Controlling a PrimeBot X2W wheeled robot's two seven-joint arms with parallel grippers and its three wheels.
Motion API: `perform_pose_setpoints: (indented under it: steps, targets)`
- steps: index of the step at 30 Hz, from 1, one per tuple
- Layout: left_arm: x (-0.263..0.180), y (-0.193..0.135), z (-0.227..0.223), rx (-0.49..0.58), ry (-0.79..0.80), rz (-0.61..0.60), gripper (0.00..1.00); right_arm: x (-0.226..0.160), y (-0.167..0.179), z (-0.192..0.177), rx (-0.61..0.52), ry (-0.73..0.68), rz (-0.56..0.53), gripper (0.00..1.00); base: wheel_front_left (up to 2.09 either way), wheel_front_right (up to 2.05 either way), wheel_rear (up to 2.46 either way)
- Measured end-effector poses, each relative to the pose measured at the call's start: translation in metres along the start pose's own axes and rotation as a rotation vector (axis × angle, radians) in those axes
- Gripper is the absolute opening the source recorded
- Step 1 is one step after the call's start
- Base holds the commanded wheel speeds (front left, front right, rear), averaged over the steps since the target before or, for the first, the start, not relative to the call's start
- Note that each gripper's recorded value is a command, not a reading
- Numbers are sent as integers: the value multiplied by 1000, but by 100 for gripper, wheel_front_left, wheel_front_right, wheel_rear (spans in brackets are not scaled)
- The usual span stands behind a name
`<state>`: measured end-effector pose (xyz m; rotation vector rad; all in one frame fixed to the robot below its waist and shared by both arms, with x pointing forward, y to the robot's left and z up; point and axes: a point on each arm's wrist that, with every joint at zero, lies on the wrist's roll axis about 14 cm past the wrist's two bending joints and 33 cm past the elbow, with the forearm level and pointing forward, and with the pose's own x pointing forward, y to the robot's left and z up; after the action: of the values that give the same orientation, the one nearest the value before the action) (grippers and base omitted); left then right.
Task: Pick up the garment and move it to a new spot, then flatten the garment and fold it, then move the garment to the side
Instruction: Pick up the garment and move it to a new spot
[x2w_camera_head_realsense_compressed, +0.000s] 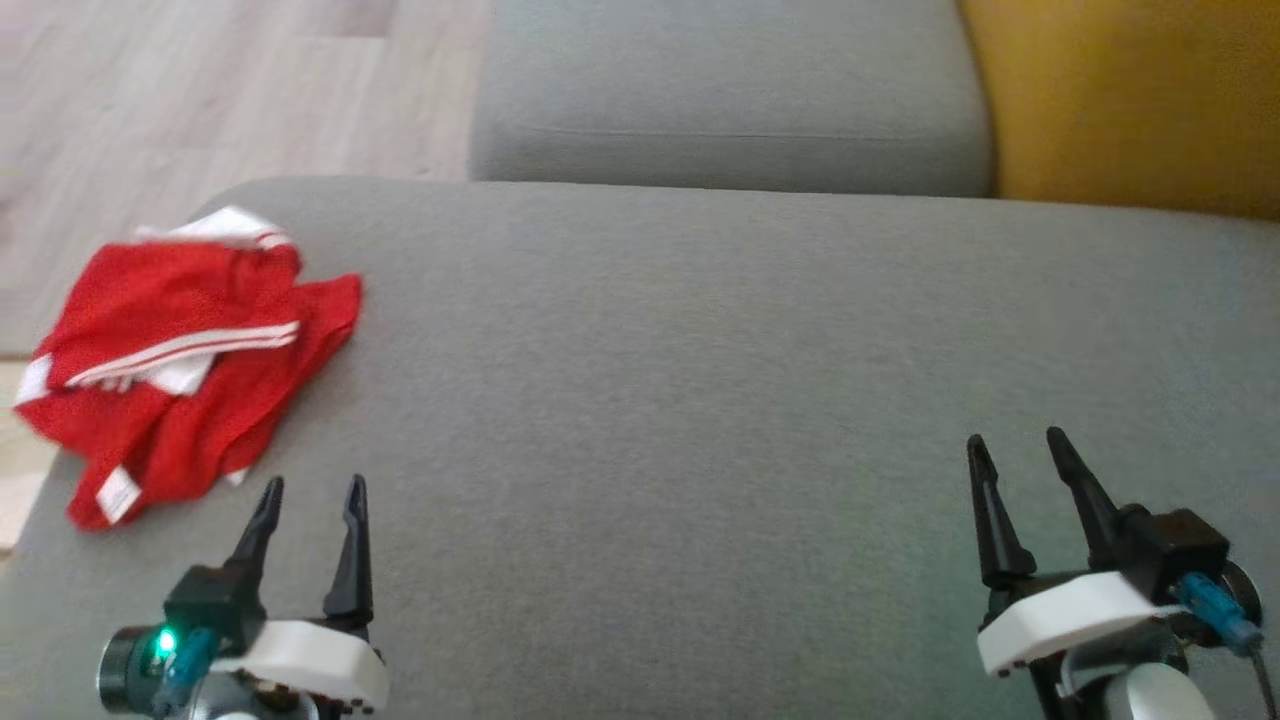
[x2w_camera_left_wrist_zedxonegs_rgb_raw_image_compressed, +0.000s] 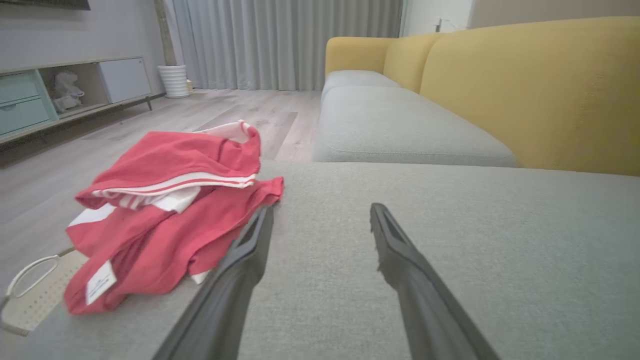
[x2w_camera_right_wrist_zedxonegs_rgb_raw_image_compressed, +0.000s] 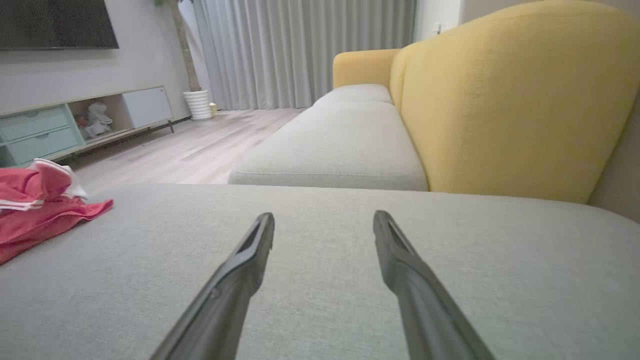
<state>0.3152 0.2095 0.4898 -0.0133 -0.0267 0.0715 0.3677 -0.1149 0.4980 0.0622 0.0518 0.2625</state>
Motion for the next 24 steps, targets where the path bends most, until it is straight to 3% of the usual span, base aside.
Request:
perform_pose_setpoints:
  steps: [15,24]
  targets:
    - [-58,87,4,16,-13,297,100,38,102,5,-26,-4,308,100,0,0,0]
    - [-71,99,5,18,-16,343,100,42,118,4,-29,0,354,100,0,0,0]
